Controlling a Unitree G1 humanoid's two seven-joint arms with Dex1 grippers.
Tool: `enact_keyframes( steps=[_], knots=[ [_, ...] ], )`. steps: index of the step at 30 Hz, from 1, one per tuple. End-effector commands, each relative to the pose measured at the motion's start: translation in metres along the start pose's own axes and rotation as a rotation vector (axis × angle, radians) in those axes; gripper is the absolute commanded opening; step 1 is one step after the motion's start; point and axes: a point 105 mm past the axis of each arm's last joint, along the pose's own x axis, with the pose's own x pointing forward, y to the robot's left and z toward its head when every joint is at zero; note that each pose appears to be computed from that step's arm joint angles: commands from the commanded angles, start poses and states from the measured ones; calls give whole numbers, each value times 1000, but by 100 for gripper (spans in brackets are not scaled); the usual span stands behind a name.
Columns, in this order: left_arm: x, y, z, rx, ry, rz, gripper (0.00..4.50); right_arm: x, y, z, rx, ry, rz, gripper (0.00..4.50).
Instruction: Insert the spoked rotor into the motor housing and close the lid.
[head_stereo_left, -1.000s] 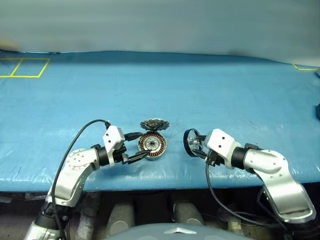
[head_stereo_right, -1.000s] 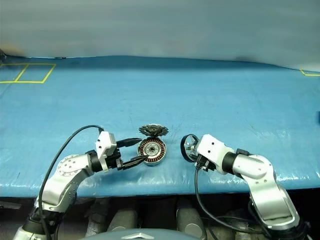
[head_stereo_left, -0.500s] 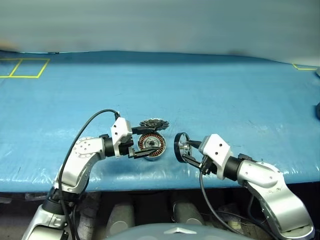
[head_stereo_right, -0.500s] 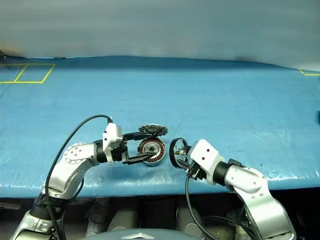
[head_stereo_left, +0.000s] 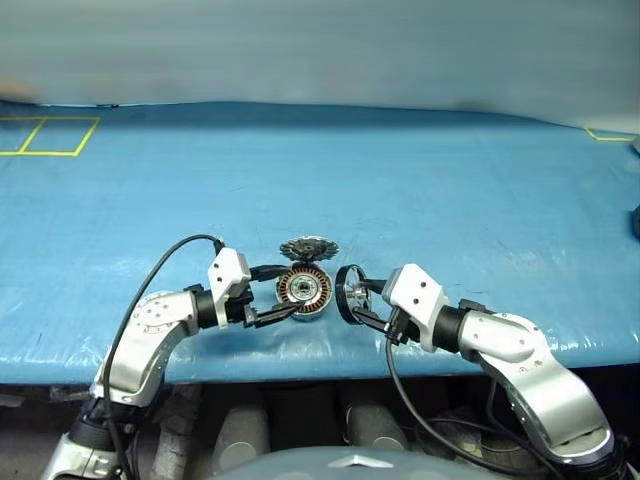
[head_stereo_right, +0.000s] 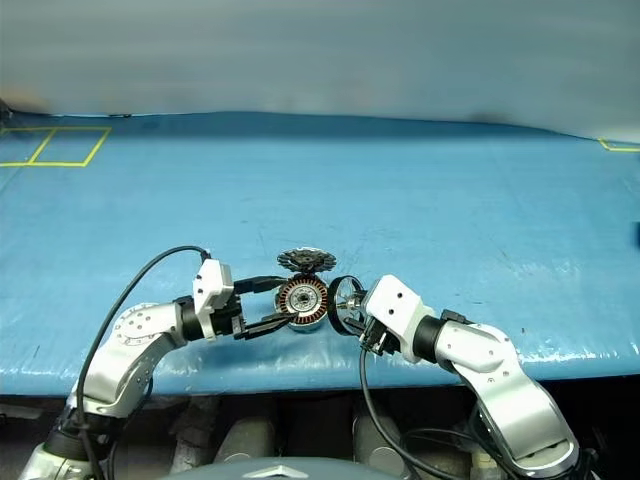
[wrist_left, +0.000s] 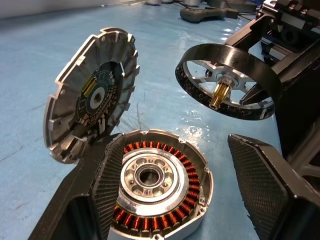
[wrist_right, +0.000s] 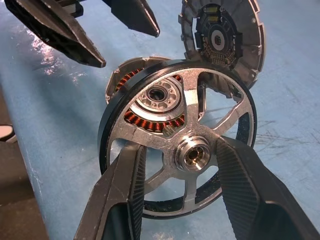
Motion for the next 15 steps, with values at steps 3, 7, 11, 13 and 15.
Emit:
enact_keyframes(
  steps=[3,7,11,13,15],
  knots=[
    [-8,3,12,53,-22,47,351,7,2,19,-34,-83,28,177],
    [-10,7,9,49,-9,72,351,16,6,30,-28,-128,64,177],
    [-13,9,7,45,-1,84,351,26,11,39,-9,-170,104,177],
    [-12,9,7,46,-1,85,351,32,9,39,-6,-170,102,177],
    [-11,10,8,47,-6,86,351,38,6,39,-8,-169,95,177]
  ],
)
